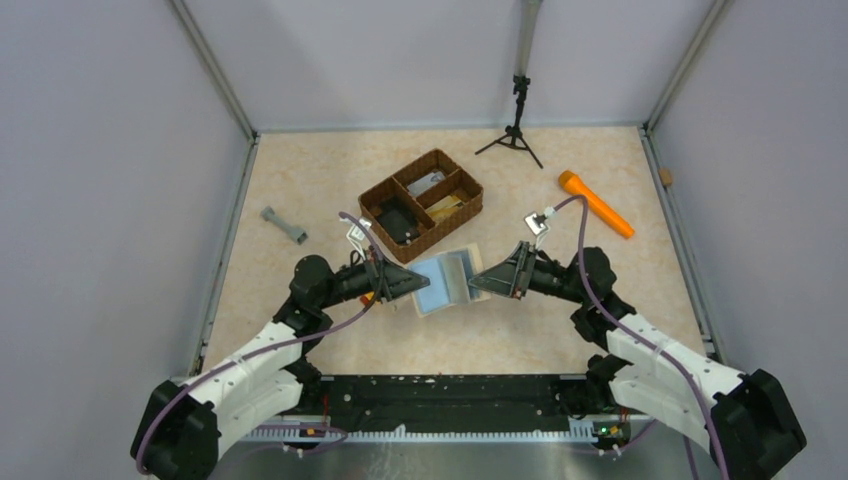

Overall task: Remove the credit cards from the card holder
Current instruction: Remove the credit card from the card holder.

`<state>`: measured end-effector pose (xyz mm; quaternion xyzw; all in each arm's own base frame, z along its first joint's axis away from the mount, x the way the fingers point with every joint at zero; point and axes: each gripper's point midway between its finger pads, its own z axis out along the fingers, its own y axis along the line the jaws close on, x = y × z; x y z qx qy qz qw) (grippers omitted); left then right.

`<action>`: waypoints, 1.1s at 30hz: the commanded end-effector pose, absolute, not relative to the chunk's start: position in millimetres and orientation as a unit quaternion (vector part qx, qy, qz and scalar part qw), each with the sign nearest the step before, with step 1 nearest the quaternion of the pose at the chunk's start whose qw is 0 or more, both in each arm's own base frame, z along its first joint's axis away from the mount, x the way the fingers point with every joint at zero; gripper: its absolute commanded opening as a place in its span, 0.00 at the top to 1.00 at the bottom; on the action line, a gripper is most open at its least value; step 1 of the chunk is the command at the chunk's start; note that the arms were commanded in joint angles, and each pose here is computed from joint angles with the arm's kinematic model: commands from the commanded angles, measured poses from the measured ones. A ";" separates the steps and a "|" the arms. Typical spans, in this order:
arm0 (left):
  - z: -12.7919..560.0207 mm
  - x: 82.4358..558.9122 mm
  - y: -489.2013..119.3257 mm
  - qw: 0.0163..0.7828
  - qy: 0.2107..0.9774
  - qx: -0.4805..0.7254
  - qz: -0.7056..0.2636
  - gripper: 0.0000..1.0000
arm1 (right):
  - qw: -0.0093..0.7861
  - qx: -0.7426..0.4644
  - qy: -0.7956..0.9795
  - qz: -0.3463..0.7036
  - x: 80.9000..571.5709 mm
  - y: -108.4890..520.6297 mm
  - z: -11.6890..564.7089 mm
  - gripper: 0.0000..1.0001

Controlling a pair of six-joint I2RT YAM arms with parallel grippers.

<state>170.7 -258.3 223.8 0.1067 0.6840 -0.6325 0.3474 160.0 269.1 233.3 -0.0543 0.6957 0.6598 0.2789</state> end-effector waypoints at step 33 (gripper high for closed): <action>257.8 164.2 -257.0 0.379 0.642 0.129 -0.654 1.00 | 0.281 -0.083 0.663 0.689 148.8 272.0 250.7 0.93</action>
